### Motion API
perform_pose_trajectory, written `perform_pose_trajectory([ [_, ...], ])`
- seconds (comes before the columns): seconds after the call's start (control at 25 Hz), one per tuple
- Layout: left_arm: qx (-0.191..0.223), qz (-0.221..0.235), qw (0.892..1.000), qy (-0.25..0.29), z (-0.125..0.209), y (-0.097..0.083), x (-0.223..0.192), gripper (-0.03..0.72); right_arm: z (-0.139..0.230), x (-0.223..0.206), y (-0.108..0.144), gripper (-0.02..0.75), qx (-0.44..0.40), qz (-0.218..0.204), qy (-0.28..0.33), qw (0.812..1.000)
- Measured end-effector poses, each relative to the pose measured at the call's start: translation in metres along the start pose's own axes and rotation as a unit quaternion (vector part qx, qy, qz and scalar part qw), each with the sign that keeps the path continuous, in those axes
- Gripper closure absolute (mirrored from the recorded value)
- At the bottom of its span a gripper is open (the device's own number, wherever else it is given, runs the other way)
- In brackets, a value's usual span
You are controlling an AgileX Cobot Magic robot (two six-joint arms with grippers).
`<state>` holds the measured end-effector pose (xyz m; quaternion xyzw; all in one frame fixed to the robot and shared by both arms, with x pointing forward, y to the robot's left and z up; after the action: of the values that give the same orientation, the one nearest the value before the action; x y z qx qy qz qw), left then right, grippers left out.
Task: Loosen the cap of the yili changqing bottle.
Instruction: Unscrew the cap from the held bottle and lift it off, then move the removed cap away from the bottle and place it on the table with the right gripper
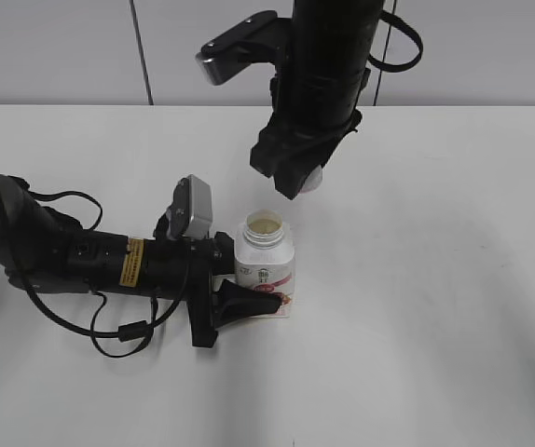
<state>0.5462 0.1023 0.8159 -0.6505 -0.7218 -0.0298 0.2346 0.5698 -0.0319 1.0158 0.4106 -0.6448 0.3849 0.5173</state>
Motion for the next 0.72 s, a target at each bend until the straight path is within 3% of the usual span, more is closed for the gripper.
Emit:
perform_pose_trajectory([
  [0.36, 0.000, -0.001, 1.000, 0.000, 0.000, 0.000, 0.000, 0.302, 0.020, -0.012, -0.023, 0.350, -0.185, 0.020, 0.007, 0.982],
  [0.72, 0.000, 0.000, 1.000, 0.000, 0.000, 0.000, 0.000, 0.302, 0.097, -0.042, -0.058, 0.350, -0.330, 0.038, 0.009, 0.943],
])
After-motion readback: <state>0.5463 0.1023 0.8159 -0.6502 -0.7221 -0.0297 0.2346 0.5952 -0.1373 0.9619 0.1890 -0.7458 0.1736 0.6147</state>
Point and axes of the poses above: a point on each arm's last joint axis where the gripper is mounted, x pointing back along that axis away from the gripper, y along the wrist's bending axis when the last joint is at zero, z = x × y, the point moved 1 cm from there along -x, pointing out along that axis toward the gripper, and after that the axes turned 11 degrees about x, right-handed, at the moved point
